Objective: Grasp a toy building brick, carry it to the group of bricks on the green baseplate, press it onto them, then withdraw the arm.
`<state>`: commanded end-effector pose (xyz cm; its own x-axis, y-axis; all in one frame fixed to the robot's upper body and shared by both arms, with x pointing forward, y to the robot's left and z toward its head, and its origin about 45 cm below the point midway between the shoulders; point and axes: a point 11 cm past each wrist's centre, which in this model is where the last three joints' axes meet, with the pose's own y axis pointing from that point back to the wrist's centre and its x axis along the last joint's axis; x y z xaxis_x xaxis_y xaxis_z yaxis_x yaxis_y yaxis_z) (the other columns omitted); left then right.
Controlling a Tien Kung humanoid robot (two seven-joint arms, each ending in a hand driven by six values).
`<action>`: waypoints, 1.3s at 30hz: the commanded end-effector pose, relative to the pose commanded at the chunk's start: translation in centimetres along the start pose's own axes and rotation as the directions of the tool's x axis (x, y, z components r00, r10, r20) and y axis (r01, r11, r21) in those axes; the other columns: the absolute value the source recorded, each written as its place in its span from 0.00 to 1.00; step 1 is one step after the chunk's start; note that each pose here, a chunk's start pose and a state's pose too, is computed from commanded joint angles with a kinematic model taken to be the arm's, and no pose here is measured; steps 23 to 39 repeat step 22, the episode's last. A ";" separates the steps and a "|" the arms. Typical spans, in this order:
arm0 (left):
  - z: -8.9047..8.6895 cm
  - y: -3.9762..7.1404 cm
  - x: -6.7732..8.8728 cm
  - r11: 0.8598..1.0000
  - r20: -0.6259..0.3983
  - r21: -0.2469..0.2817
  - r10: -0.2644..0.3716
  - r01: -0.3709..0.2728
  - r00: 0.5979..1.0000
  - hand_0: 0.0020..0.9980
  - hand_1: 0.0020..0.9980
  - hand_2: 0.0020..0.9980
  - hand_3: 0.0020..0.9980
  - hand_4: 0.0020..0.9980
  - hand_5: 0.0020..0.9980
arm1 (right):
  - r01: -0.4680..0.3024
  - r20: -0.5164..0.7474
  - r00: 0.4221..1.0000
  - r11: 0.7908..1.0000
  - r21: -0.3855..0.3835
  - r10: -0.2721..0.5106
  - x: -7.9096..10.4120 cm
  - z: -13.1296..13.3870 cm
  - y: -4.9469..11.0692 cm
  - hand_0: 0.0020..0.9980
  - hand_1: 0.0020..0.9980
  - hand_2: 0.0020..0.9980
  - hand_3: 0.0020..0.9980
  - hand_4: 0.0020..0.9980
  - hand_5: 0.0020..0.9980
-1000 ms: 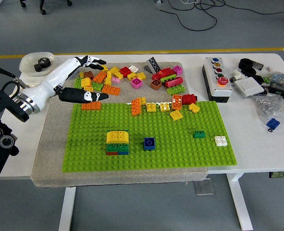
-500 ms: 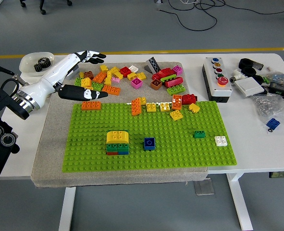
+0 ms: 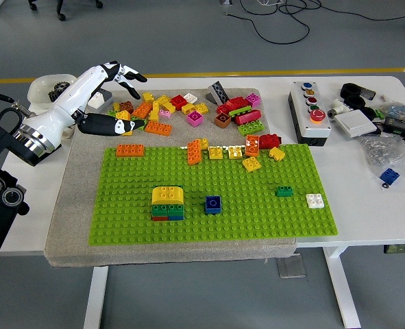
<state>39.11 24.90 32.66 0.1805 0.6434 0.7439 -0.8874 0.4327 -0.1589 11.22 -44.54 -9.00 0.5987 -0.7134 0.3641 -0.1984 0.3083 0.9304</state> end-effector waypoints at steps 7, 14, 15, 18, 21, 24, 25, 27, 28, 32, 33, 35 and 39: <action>0.0 0.0 0.1 1.000 -0.008 -0.001 0.009 -0.009 1.000 1.00 0.74 0.47 0.53 0.68 0.00 | -0.001 0.001 1.000 1.000 0.000 0.001 0.0 0.0 0.0 0.75 0.65 0.72 0.62 0.89 0.48; 0.0 0.0 0.1 1.000 -0.016 -0.001 0.011 -0.011 1.000 1.00 0.75 0.50 0.52 0.70 0.00 | 0.000 -0.001 1.000 1.000 0.002 0.000 0.0 -0.1 0.0 0.75 0.65 0.72 0.62 0.89 0.48; 0.0 0.0 0.1 1.000 -0.016 -0.001 0.011 -0.012 1.000 1.00 0.75 0.50 0.52 0.70 0.00 | 0.000 -0.001 1.000 1.000 0.003 0.000 0.0 -0.1 0.0 0.75 0.65 0.72 0.62 0.89 0.48; 0.0 0.0 0.1 1.000 -0.018 0.000 0.012 -0.012 1.000 1.00 0.75 0.52 0.53 0.71 0.00 | 0.001 -0.001 1.000 1.000 0.003 -0.001 0.0 -0.1 0.0 0.75 0.65 0.72 0.62 0.89 0.48; -0.1 0.1 0.1 1.000 -0.021 0.002 0.011 -0.011 1.000 1.00 0.75 0.52 0.53 0.71 0.00 | 0.001 -0.003 1.000 1.000 0.004 -0.001 -0.1 -0.1 0.0 0.75 0.65 0.72 0.62 0.89 0.48; -0.1 0.1 0.1 1.000 -0.021 0.002 0.010 -0.010 1.000 1.00 0.75 0.52 0.53 0.71 0.00 | 0.001 -0.003 1.000 1.000 0.004 -0.001 -0.1 -0.1 0.0 0.75 0.65 0.72 0.62 0.89 0.48; -0.1 0.1 0.1 1.000 -0.021 0.002 0.010 -0.010 1.000 1.00 0.75 0.52 0.53 0.71 0.00 | 0.001 -0.003 1.000 1.000 0.004 -0.001 -0.1 -0.1 0.0 0.75 0.65 0.72 0.62 0.89 0.48; -0.1 0.1 0.1 1.000 -0.021 0.002 0.010 -0.010 1.000 1.00 0.75 0.52 0.53 0.71 0.00 | 0.001 -0.003 1.000 1.000 0.004 -0.001 -0.1 -0.1 0.0 0.75 0.65 0.72 0.62 0.89 0.48; -0.1 0.1 0.1 1.000 -0.021 0.002 0.010 -0.010 1.000 1.00 0.75 0.52 0.53 0.71 0.00 | 0.001 -0.003 1.000 1.000 0.004 -0.001 -0.1 -0.1 0.0 0.75 0.65 0.72 0.62 0.89 0.48; -0.1 0.1 0.1 1.000 -0.021 0.002 0.010 -0.010 1.000 1.00 0.75 0.52 0.53 0.71 0.00 | 0.001 -0.003 1.000 1.000 0.004 -0.001 -0.1 -0.1 0.0 0.75 0.65 0.72 0.62 0.89 0.48; -0.1 0.1 0.1 1.000 -0.021 0.002 0.010 -0.010 1.000 1.00 0.75 0.52 0.53 0.71 0.00 | 0.001 -0.003 1.000 1.000 0.004 -0.001 -0.1 -0.1 0.0 0.75 0.65 0.72 0.62 0.89 0.48; -0.1 0.1 0.1 1.000 -0.021 0.002 0.010 -0.010 1.000 1.00 0.75 0.52 0.53 0.71 0.00 | 0.001 -0.003 1.000 1.000 0.004 -0.001 -0.1 -0.1 0.0 0.75 0.65 0.72 0.62 0.89 0.48; -0.1 0.1 0.1 1.000 -0.021 0.002 0.010 -0.010 1.000 1.00 0.75 0.52 0.53 0.71 0.00 | 0.001 -0.003 1.000 1.000 0.004 -0.001 -0.1 -0.1 0.0 0.75 0.65 0.72 0.62 0.89 0.48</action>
